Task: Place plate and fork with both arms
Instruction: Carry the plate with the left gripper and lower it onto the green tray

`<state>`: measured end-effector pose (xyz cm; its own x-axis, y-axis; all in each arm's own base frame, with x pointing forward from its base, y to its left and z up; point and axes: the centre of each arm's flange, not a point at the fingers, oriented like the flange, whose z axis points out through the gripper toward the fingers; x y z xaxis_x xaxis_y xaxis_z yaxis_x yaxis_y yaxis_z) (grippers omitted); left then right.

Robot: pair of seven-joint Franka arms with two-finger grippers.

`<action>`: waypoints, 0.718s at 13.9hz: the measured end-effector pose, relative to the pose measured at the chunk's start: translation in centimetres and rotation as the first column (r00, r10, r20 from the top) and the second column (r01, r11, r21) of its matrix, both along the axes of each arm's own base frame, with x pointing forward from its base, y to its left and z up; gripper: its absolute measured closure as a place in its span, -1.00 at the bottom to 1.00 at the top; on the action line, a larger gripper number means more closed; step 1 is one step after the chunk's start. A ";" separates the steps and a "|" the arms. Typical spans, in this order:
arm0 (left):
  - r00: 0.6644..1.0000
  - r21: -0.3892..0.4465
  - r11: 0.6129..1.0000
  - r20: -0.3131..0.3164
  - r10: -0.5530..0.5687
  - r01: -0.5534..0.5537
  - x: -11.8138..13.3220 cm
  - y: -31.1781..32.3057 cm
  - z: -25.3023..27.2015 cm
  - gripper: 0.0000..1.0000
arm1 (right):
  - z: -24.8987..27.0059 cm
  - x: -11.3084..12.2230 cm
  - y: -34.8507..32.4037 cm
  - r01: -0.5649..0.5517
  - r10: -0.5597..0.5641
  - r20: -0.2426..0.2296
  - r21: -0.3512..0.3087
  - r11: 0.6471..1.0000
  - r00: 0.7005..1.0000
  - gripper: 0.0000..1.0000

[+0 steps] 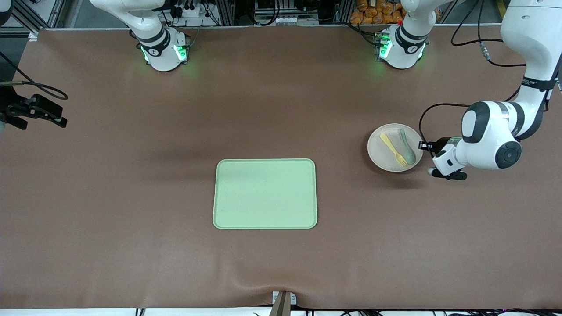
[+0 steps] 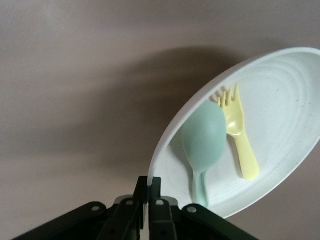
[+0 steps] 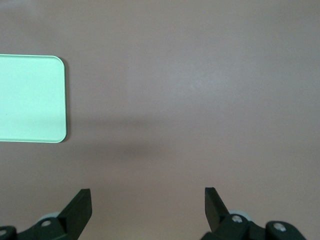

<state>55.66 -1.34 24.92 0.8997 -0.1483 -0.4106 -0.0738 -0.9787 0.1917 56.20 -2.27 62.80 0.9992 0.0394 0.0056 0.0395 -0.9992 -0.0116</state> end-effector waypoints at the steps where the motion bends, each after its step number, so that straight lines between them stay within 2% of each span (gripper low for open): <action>1: 1.000 -0.017 1.000 0.005 0.001 -0.001 0.7 -0.8 0.8 0.89 | 0.0 0.0 0.0 0.000 0.000 0.000 0.000 1.000 1.000 -1.00; 5: 0.998 -0.064 0.996 0.039 -0.054 0.056 2.9 -5.6 1.9 0.89 | 0.0 0.0 0.0 0.001 -0.001 0.000 0.000 1.000 1.000 -1.00; 10: 0.979 -0.121 0.974 0.092 -0.183 0.194 5.2 -16.3 2.1 0.89 | 0.0 0.0 -0.1 0.001 -0.001 0.000 0.000 1.000 1.000 -1.00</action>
